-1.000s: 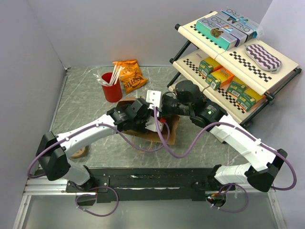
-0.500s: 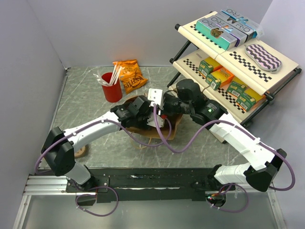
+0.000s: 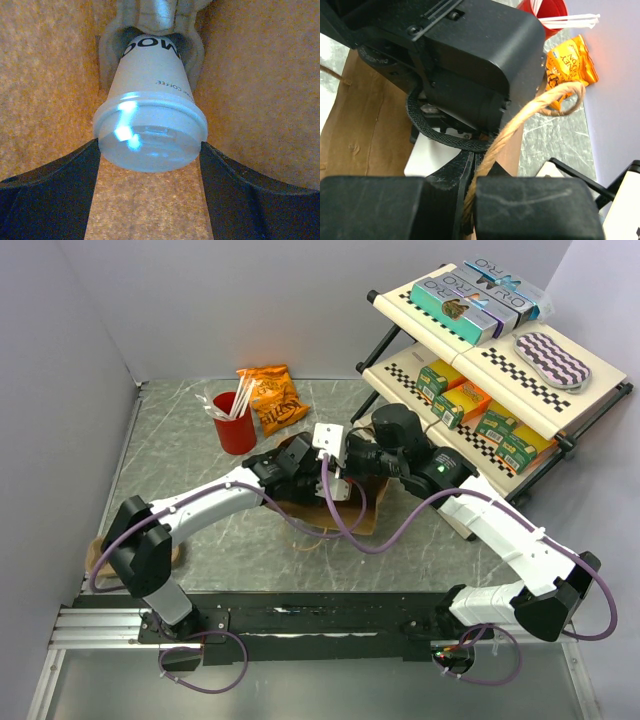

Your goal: Pack the takeout coffee

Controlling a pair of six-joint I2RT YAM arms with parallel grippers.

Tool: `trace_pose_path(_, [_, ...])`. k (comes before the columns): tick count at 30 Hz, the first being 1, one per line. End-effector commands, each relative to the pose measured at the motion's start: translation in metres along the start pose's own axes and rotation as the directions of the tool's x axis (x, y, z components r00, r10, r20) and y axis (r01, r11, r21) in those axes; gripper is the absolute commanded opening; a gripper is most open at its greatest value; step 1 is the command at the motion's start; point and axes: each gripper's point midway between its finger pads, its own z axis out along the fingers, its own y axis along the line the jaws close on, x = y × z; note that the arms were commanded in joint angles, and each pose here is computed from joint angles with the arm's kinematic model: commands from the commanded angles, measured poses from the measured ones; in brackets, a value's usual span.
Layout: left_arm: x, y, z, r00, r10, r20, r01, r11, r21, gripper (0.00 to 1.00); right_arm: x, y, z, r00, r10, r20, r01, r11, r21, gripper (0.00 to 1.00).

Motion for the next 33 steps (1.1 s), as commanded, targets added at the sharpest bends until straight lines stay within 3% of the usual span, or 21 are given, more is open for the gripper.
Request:
trace_pose_path(1, [0.010,0.010,0.015,0.997,-0.057,-0.043,0.057,0.998,0.003,0.49,-0.050,0.022,-0.010,0.980,-0.026,0.197,0.047,0.993,-0.106,0.00])
trace_pose_path(5, [0.006,0.014,0.018,0.998,-0.059,-0.035,0.059,0.998,-0.003,0.49,-0.049,0.021,-0.011,0.980,-0.028,0.195,0.048,0.994,-0.100,0.00])
trace_pose_path(14, [-0.004,0.026,0.000,0.997,-0.074,0.012,0.075,0.997,-0.027,0.64,-0.044,0.012,-0.008,0.985,-0.027,0.169,0.037,0.998,-0.054,0.00])
trace_pose_path(16, [-0.003,0.028,-0.003,0.997,-0.076,0.008,0.076,0.996,-0.039,0.81,-0.042,0.010,-0.009,0.986,-0.026,0.163,0.034,0.998,-0.045,0.00])
trace_pose_path(18, [-0.002,0.030,-0.007,0.997,-0.079,0.006,0.079,0.996,-0.047,0.85,-0.039,0.007,-0.009,0.988,-0.019,0.156,0.026,0.999,-0.041,0.00])
trace_pose_path(19, [-0.001,0.029,-0.008,0.997,-0.079,0.006,0.079,0.996,-0.047,0.96,-0.039,0.007,-0.010,0.988,-0.016,0.155,0.022,0.999,-0.043,0.00])
trace_pose_path(20, [-0.001,0.028,-0.009,0.997,-0.077,0.005,0.078,0.996,-0.044,0.99,-0.037,0.005,-0.010,0.989,-0.009,0.148,0.015,0.999,-0.042,0.00])
trace_pose_path(33, [-0.010,0.029,-0.046,0.991,-0.113,0.076,0.112,0.994,0.008,0.99,-0.025,-0.018,-0.008,0.995,0.013,0.099,-0.010,1.000,-0.028,0.00])
